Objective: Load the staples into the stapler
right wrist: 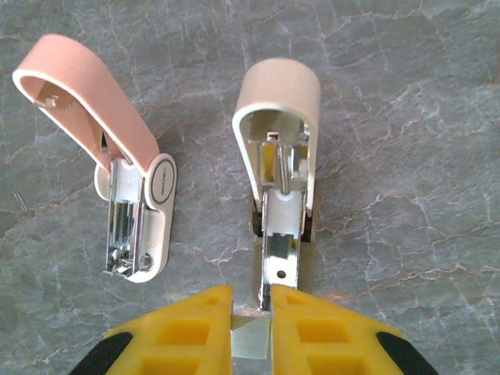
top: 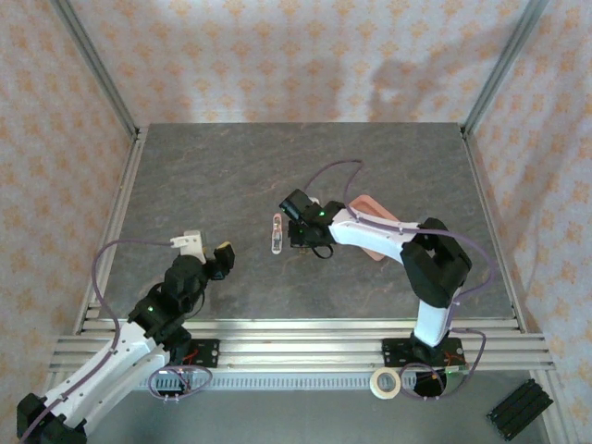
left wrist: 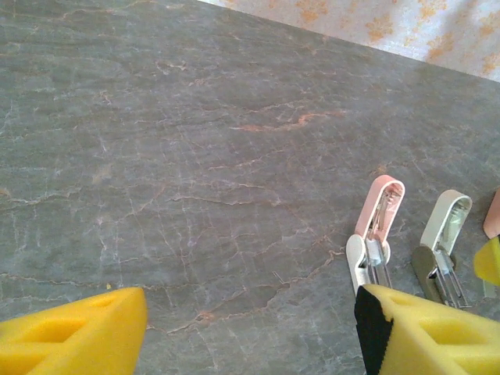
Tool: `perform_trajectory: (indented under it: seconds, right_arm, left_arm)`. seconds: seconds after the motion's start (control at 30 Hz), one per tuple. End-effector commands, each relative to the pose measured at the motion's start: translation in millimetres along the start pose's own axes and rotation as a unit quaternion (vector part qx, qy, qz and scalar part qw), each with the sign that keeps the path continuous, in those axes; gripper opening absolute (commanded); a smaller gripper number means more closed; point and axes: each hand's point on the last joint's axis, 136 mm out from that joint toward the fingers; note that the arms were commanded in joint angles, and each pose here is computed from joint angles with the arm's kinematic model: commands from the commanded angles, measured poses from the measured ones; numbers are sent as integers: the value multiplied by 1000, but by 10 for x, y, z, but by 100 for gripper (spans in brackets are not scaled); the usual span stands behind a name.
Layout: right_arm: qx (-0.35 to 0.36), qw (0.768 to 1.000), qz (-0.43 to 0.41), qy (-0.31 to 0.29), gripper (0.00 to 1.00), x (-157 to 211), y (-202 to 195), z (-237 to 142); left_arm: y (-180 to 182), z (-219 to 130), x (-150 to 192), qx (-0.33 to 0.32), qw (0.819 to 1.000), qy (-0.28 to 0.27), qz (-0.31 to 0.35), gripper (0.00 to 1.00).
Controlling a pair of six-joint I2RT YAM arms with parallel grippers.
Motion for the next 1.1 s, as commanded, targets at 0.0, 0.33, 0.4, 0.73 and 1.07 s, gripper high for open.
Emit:
perform_trajectory:
  seconds: [0.0,0.33,0.4,0.73,1.07]
  right_arm:
    - [26,998,5,-50,17,-115,-114,-157]
    - [46,993,6,-105,17,-193,-163,-245]
    - [51,992,11,-111,17,-214,-172,-249]
    - [63,992,14,-113,17,-179,-205,-183]
    - [52,995,14,-84,17,-113,-96,28]
  left_arm:
    - [-7,50,-101,-4,1000,-28,13,71]
    - [-372,277,-8,64,996,5,57,71]
    - [-419,314,12,71,996,12,60,71]
    - [-242,406,88,32,997,2,70,71]
    - [-187,458,106,16,995,-3,102,72]
Point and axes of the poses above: each hand's point on the last joint's axis, 136 mm out from that joint toward the fingers, its own z axis out along the fingers, its own y axis along the line the jaws close on, x = y × z, and after that the axes turned 7 degrees about -z, right-handed
